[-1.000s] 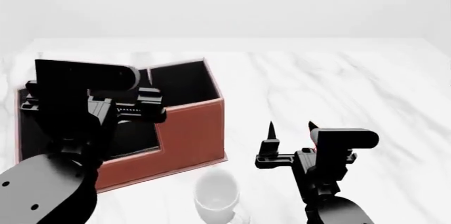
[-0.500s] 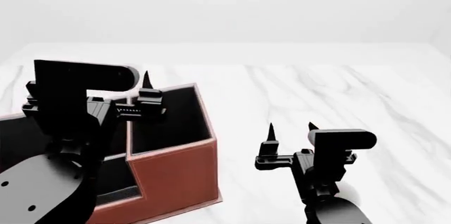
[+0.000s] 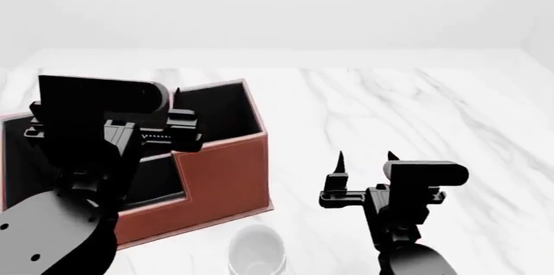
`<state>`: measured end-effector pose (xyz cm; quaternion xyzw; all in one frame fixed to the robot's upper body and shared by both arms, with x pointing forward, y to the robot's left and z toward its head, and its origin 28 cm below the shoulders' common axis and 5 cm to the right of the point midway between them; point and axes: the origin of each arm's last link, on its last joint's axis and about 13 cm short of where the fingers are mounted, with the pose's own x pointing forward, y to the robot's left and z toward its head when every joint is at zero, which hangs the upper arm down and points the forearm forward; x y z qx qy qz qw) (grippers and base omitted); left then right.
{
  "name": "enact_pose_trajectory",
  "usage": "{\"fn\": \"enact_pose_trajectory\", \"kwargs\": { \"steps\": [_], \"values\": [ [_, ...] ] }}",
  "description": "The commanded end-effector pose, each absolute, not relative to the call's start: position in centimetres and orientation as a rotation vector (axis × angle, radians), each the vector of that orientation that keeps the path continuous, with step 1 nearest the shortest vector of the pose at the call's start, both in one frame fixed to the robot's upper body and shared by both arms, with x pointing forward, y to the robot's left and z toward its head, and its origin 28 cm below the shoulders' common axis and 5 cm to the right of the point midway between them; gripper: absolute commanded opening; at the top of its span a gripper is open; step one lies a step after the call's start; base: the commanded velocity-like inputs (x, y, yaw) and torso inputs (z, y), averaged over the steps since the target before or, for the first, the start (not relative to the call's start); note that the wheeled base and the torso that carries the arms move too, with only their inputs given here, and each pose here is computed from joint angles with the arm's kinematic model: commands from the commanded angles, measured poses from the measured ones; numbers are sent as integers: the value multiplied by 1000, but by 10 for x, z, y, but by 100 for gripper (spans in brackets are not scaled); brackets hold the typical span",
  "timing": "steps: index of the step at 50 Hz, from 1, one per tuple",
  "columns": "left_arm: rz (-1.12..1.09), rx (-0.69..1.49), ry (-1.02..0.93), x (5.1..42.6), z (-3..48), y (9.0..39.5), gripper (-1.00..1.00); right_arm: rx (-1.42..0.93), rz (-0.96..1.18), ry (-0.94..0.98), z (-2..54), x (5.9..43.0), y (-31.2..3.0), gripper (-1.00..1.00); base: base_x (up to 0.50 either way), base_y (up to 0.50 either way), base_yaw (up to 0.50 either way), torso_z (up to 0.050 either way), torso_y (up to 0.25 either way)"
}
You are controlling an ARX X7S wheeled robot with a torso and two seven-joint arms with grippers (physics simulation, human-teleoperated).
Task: Pick up the red mug and place it to the right of the caddy.
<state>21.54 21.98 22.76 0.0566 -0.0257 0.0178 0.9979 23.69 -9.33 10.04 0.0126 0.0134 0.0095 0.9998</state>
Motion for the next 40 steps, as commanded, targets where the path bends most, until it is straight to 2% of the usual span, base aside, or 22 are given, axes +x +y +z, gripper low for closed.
{"fn": "enact_pose_trajectory", "kwargs": {
  "steps": [1, 7, 19, 40],
  "values": [
    [51, 75, -63, 216, 229, 222, 100, 17, -65, -14, 98, 223, -112, 100, 0, 0, 0, 0, 0],
    [48, 73, -64, 218, 229, 221, 100, 0, -98, -1, 84, 198, -137, 100, 0, 0, 0, 0, 0],
    [53, 70, -61, 218, 227, 222, 100, -33, -156, 71, 66, 180, -169, 100, 0, 0, 0, 0, 0],
    [53, 70, -59, 220, 227, 222, 100, -76, -135, 181, 39, 180, -169, 100, 0, 0, 0, 0, 0]
  ]
}}
